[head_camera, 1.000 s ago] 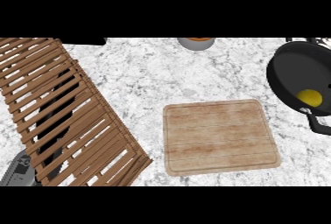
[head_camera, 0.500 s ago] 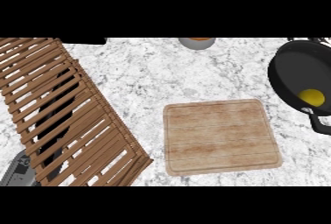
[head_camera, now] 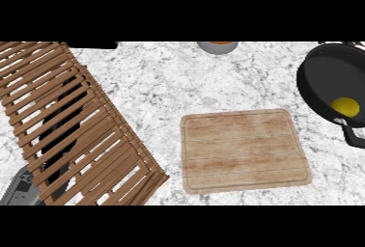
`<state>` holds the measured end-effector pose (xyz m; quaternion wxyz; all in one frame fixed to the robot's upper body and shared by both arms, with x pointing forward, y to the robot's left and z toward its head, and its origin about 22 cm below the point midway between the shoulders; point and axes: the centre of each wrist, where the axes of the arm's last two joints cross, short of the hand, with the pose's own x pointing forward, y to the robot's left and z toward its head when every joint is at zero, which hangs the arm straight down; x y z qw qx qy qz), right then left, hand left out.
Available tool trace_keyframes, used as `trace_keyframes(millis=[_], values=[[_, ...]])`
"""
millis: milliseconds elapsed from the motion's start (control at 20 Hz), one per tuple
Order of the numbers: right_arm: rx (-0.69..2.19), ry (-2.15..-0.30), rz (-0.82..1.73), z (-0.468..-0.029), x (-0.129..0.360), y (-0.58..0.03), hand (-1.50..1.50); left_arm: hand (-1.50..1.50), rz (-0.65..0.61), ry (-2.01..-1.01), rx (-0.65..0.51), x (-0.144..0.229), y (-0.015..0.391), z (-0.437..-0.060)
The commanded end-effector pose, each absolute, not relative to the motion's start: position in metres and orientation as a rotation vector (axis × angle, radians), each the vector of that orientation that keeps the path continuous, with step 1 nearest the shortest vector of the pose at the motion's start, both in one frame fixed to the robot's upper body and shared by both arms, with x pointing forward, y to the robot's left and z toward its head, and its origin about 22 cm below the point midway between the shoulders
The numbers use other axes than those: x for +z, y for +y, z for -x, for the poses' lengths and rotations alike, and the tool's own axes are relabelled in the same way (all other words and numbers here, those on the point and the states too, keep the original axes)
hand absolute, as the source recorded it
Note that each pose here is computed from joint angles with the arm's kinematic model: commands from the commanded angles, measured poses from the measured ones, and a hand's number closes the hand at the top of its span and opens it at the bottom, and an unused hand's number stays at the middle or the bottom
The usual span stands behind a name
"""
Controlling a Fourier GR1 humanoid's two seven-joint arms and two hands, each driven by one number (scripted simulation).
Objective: Pick the lemon from the cutting board and place it in the pot
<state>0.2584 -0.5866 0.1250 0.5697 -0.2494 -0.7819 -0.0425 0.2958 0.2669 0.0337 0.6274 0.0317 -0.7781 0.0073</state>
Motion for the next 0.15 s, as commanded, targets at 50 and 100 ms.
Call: trace_keyframes(millis=[50, 100], values=[[-0.092, -1.860, 0.578, -0.240, 0.134, -0.600, -1.50, 0.00, -0.038, -1.810, 0.021, 0.052, 0.259, -0.303], [-0.096, -1.856, 0.578, -0.234, 0.121, -0.600, -1.50, 0.00, -0.052, -1.814, 0.043, 0.059, 0.260, -0.308]])
